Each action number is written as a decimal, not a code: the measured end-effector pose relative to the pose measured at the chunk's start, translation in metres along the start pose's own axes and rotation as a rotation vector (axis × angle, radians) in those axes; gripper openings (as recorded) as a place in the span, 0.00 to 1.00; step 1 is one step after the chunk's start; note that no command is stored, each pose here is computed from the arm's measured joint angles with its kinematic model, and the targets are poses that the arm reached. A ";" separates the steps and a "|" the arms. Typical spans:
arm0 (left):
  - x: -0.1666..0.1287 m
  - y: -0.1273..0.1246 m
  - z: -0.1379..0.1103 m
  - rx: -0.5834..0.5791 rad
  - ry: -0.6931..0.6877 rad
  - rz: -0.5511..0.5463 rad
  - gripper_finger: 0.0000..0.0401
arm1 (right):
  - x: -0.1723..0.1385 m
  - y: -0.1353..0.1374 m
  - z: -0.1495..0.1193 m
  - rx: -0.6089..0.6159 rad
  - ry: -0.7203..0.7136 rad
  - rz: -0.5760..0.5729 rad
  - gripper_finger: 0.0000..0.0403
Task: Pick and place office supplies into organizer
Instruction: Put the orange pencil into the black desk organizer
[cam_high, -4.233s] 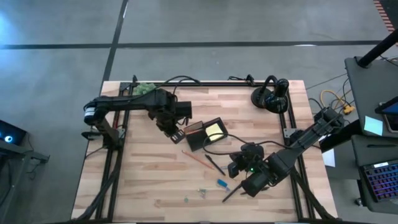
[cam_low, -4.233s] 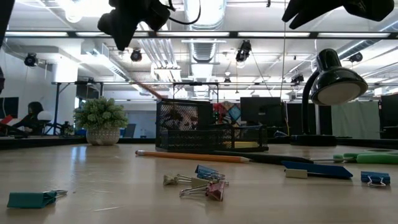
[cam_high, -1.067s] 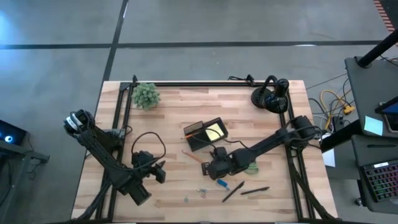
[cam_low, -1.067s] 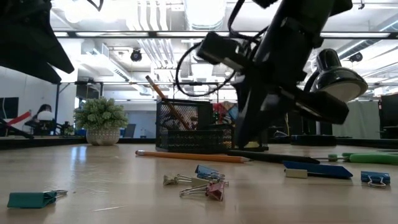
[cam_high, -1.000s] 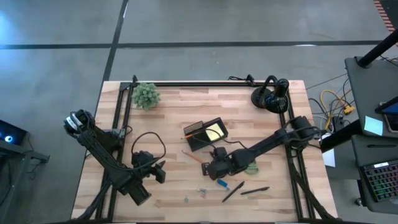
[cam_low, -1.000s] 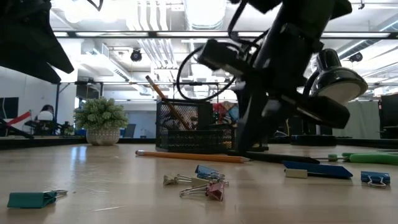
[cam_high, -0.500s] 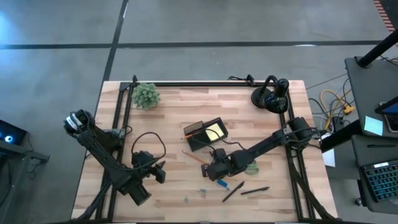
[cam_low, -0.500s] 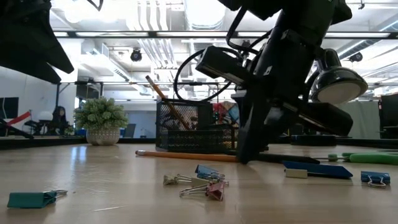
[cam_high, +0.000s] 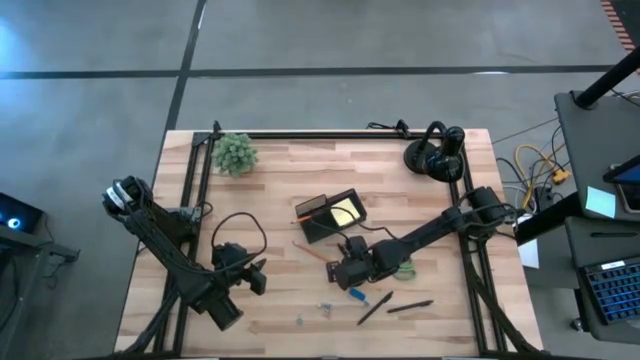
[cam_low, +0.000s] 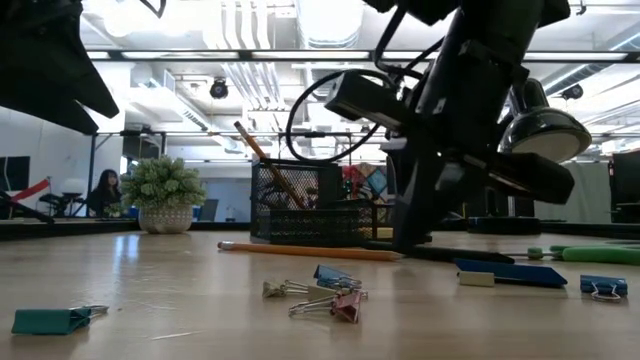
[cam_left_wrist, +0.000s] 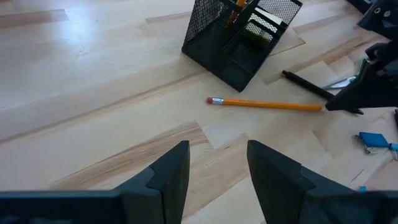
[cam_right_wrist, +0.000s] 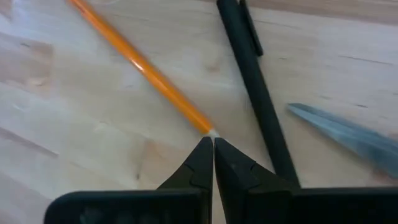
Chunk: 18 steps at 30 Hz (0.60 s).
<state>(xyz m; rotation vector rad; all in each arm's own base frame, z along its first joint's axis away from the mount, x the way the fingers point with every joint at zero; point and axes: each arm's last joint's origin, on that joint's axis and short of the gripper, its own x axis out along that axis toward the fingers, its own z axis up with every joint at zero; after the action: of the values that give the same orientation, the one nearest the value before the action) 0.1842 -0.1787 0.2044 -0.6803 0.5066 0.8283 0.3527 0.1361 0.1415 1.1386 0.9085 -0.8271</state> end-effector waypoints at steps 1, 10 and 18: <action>0.000 0.000 0.000 0.000 0.000 0.000 0.37 | 0.000 0.000 0.000 0.000 -0.002 -0.001 0.02; 0.000 0.000 0.000 0.001 0.000 0.000 0.37 | 0.005 -0.004 0.002 0.006 -0.008 -0.010 0.02; 0.000 0.000 0.000 0.051 0.004 0.002 0.37 | 0.006 -0.003 0.003 0.013 -0.008 -0.001 0.02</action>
<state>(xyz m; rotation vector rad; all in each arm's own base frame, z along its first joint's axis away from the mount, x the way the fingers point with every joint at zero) 0.1840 -0.1786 0.2045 -0.6348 0.5297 0.8132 0.3528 0.1318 0.1359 1.1452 0.8984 -0.8393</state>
